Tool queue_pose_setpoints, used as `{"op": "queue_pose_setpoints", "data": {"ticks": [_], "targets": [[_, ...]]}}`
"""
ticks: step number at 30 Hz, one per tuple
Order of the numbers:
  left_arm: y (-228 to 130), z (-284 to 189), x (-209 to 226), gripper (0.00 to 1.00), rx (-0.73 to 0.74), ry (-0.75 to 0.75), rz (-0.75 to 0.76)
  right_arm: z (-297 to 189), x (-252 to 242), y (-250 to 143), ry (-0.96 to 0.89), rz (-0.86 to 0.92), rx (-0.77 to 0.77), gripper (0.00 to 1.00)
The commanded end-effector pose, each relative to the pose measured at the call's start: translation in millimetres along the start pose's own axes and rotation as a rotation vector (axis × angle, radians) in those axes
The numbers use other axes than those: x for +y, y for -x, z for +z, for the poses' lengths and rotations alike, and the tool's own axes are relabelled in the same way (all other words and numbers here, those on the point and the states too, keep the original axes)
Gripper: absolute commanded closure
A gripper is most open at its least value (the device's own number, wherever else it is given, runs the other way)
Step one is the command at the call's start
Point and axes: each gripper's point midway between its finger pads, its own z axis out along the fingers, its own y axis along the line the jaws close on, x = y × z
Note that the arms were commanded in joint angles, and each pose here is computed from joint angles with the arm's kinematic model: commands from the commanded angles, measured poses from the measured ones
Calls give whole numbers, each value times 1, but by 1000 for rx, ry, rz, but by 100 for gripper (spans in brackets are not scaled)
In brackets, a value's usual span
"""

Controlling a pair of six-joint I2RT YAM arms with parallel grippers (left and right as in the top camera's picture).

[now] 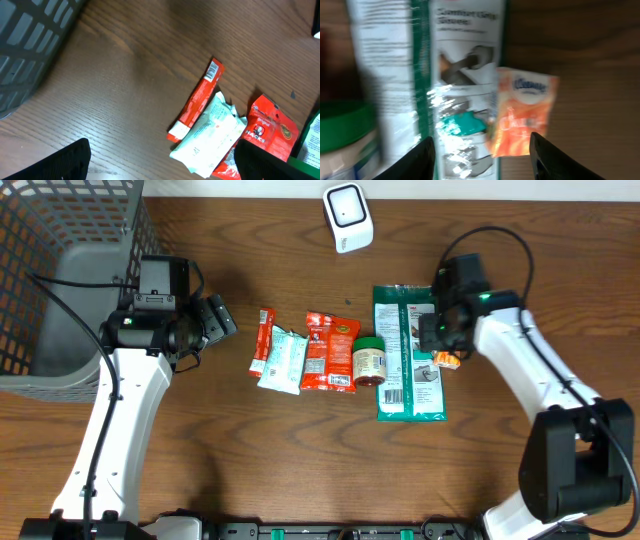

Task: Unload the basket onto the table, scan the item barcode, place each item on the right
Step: 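Move the Kleenex pack left beside the green glove packet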

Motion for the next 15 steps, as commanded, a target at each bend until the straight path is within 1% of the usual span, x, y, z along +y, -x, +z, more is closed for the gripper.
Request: {"op": "queue_pose_setpoints", "data": {"ticks": [1, 7, 10, 15], "targets": [[4, -2, 2, 8, -10, 10, 14, 1, -32, -2, -254, 61, -62, 45], [3, -2, 2, 8, -10, 10, 14, 19, -31, -8, -247, 66, -97, 50], [3, -2, 2, 8, -10, 10, 14, 26, -30, -8, -240, 68, -120, 54], [3, -2, 2, 8, -10, 10, 14, 29, -25, -5, -210, 62, -135, 55]]}}
